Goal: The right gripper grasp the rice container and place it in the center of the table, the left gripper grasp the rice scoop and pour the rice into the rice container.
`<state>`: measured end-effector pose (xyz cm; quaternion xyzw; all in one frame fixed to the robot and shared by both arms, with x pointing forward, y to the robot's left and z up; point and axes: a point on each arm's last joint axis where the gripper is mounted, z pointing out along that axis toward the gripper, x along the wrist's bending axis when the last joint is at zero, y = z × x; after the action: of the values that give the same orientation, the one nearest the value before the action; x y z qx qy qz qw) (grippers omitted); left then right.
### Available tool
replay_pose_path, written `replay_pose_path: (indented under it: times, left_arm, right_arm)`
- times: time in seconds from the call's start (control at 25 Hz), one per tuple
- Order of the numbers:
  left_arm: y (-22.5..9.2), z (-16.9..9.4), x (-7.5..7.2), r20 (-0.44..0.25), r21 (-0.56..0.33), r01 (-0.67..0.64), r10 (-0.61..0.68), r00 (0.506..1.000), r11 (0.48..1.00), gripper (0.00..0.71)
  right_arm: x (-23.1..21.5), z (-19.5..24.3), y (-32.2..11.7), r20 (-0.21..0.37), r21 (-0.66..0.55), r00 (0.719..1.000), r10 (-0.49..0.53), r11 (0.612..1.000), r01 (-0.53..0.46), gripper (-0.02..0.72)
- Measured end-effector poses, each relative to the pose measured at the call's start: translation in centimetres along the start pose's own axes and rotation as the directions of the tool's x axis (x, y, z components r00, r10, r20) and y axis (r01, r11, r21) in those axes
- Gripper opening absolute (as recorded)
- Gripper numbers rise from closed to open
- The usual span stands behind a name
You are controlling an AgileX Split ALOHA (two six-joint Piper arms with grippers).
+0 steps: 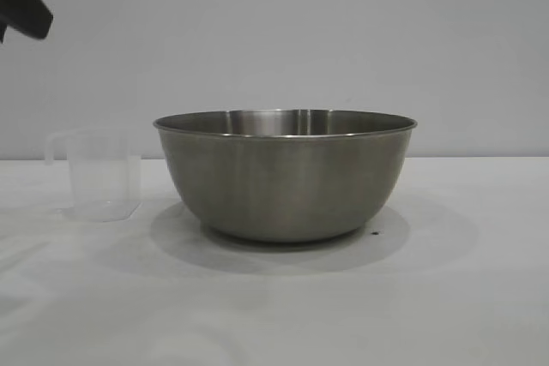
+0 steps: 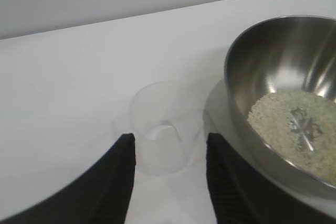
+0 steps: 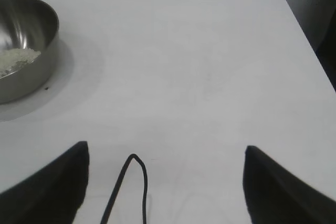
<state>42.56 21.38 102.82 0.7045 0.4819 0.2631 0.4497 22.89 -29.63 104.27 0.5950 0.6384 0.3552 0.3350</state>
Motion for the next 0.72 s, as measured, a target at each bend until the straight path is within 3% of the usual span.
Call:
replay_pose_path:
  times: [0.04, 0.2, 0.24, 0.32, 0.72]
  left_arm:
    - [0.4, -0.6, -0.1, 0.01, 0.003, -0.004, 0.004, 1.0, 1.0, 0.415]
    - [2.2, -3.9, -0.6, 0.044, -0.031, -0.024, 0.025, 0.999, 0.999, 0.416]
    - [2.4, -4.8, -0.7, 0.053, -0.033, -0.032, 0.034, 0.998, 0.999, 0.457]
    - [2.5, -6.6, -0.8, 0.062, -0.025, -0.069, 0.071, 0.996, 0.997, 0.442]
    - [-0.4, -13.5, -0.5, 0.064, 0.087, -0.188, 0.183, 0.981, 0.978, 0.442]
  right_arm:
    - [0.0, 0.0, 0.0, 0.0, 0.0, 1.0, 0.0, 1.0, 0.0, 0.538]
    - [0.0, 0.0, 0.0, 0.0, 0.0, 1.0, 0.0, 1.0, 0.0, 0.538]
    - [0.0, 0.0, 0.0, 0.0, 0.0, 1.0, 0.0, 1.0, 0.0, 0.538]
    - [0.0, 0.0, 0.0, 0.0, 0.0, 1.0, 0.0, 1.0, 0.0, 0.538]
    - [0.0, 0.0, 0.0, 0.0, 0.0, 1.0, 0.0, 1.0, 0.0, 0.538]
